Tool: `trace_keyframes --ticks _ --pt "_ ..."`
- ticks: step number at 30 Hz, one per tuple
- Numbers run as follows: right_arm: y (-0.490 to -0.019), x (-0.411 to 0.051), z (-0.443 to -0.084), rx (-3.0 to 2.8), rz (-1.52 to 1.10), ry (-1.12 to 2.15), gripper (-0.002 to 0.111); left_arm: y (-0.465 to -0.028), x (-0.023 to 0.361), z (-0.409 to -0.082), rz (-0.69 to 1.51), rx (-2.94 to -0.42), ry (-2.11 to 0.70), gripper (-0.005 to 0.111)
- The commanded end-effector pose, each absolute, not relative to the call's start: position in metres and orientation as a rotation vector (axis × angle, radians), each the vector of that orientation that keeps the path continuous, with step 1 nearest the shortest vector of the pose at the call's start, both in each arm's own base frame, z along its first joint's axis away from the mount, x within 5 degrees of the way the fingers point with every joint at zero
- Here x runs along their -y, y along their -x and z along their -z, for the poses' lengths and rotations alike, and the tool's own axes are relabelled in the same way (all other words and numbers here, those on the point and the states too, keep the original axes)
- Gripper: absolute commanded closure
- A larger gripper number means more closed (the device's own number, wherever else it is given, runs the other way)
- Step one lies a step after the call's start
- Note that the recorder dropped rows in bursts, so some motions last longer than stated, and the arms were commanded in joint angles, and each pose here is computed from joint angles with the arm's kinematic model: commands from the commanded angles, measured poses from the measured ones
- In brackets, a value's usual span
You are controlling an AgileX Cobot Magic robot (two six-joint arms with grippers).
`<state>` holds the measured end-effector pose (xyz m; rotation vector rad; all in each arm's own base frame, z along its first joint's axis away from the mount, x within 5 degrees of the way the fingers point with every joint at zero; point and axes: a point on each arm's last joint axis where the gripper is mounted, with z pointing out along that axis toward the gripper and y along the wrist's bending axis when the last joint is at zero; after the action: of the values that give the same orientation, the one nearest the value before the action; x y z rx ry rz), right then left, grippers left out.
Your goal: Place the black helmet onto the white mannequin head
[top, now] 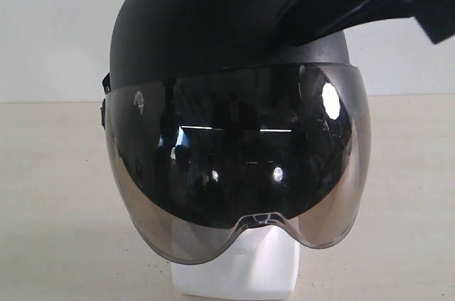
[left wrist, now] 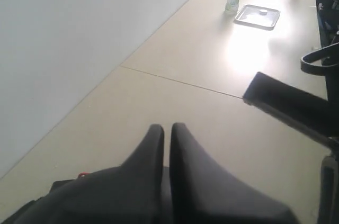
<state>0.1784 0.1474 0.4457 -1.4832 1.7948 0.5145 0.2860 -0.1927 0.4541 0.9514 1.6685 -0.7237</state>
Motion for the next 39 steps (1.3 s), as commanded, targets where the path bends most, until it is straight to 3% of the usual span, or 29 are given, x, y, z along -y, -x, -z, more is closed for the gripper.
trace_keyframes --ticks 1,13,39 --pt "-0.178 -0.153 -0.449 -1.749 -0.591 1.449 0.109 -0.301 0.187 -0.442 0.707 -1.725 -0.946 0.102" --pt "-0.181 -0.160 -0.447 -1.748 -0.682 1.441 0.109 -0.321 0.185 -0.418 0.730 -1.816 -0.959 0.102" --pt "-0.206 -0.162 -0.420 -2.052 -0.631 1.348 0.109 -0.319 0.186 -0.416 0.771 -1.855 -0.941 0.102"
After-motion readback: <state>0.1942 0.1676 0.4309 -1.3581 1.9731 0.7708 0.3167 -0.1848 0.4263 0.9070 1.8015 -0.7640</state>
